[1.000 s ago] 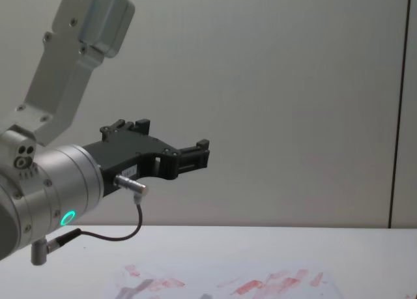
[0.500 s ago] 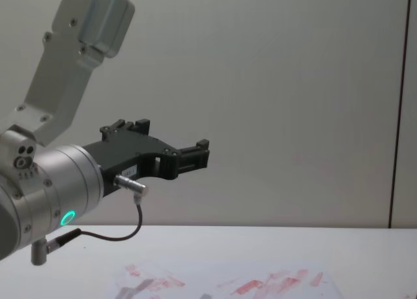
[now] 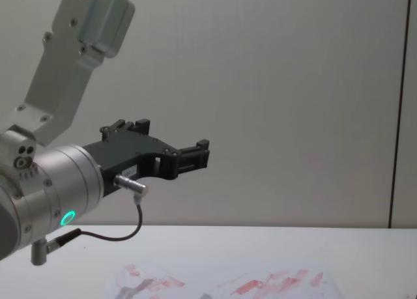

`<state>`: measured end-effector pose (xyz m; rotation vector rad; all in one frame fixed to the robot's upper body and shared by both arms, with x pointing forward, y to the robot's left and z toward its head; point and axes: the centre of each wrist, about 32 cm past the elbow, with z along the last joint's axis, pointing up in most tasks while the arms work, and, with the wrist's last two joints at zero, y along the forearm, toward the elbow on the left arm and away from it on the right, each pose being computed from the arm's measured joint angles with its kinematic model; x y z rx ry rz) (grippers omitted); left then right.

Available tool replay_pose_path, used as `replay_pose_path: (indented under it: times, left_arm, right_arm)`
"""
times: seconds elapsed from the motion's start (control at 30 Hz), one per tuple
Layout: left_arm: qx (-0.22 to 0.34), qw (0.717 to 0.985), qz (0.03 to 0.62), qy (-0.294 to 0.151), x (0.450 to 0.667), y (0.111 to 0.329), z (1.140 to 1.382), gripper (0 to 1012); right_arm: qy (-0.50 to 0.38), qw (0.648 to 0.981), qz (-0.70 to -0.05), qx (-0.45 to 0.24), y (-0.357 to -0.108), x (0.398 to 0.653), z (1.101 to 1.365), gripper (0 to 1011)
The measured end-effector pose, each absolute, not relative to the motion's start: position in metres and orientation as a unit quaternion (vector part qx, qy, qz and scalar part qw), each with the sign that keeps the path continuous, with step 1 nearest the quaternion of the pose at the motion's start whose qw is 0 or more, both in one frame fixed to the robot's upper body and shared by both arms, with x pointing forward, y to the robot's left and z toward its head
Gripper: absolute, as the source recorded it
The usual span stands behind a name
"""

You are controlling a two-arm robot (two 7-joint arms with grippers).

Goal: Use the one hand to pick up the stamp and affix it onto the A4 paper.

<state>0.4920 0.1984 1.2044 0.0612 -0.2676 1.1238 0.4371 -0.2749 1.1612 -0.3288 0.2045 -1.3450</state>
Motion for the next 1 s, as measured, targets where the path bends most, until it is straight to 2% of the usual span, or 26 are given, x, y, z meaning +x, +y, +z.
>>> replay_pose_path:
  times: [0.53, 0.8, 1.0]
  left_arm:
    - [0.029, 0.837, 0.531, -0.126, 0.492, 0.198, 1.204, 1002]
    - [0.029, 0.837, 0.531, -0.126, 0.492, 0.198, 1.204, 1002]
    - [0.029, 0.837, 0.531, -0.126, 0.492, 0.198, 1.204, 1002]
  right_arm:
    - [0.095, 0.763, -0.617, -0.167, -0.264, 0.45, 1.152, 1001]
    - [0.093, 0.764, -0.616, -0.169, -0.261, 0.454, 1.15, 817]
    - [0.093, 0.765, -0.615, -0.17, -0.26, 0.455, 1.149, 627]
